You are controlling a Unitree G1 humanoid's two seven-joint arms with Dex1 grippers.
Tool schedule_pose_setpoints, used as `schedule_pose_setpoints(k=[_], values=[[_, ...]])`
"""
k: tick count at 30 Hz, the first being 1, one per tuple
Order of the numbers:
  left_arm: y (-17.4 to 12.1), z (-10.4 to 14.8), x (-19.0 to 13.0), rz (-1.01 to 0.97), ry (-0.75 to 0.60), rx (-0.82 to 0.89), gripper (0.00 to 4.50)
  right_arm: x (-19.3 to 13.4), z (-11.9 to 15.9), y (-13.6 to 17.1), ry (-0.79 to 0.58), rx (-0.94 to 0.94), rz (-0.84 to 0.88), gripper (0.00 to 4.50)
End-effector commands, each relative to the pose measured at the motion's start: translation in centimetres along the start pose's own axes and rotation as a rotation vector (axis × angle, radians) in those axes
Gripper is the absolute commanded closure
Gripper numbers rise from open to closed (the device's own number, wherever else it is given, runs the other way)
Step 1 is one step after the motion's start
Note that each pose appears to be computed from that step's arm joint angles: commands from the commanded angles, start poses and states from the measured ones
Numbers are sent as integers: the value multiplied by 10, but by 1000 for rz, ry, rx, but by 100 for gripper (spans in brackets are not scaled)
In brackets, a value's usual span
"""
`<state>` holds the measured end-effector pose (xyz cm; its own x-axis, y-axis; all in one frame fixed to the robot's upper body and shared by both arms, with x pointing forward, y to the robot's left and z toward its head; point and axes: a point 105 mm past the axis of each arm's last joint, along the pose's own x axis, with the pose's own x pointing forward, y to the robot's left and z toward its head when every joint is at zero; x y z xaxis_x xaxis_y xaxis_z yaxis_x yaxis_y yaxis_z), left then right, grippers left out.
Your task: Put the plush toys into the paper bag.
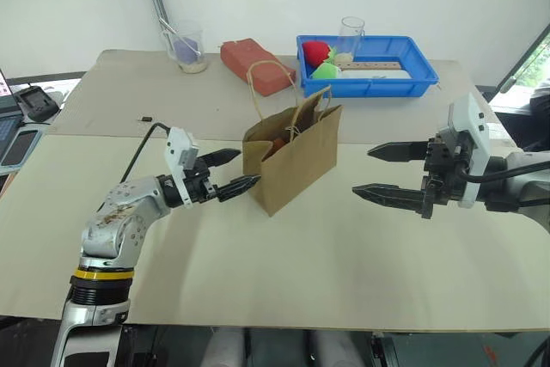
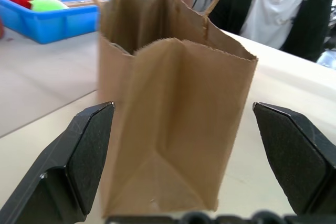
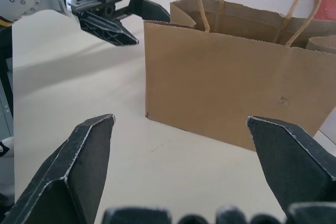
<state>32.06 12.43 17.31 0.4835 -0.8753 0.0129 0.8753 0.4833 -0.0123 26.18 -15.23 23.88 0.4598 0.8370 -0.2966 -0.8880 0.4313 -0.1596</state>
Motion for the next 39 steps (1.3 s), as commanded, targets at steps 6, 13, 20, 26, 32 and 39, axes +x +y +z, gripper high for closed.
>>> schedule_pose_setpoints(k=[6, 13, 20, 26, 32, 39], values=[[-7, 11, 9, -53, -25, 59, 0, -9, 4, 9, 4, -39, 31, 4], [-1, 11, 20, 43, -67, 80, 0, -7, -2, 10, 14, -48, 29, 4], [-1, -1, 41, 103, -44, 113, 0, -6, -3, 11, 12, -59, 32, 4], [8, 2, 56, 170, -87, 113, 25, -5, -2, 12, 7, -61, 35, 1], [8, 1, 57, 131, -76, 101, 257, -6, -1, 9, 7, -71, 10, 0], [3, 12, 47, 12, -68, 110, 445, -13, 3, 8, -14, -101, -48, 0]])
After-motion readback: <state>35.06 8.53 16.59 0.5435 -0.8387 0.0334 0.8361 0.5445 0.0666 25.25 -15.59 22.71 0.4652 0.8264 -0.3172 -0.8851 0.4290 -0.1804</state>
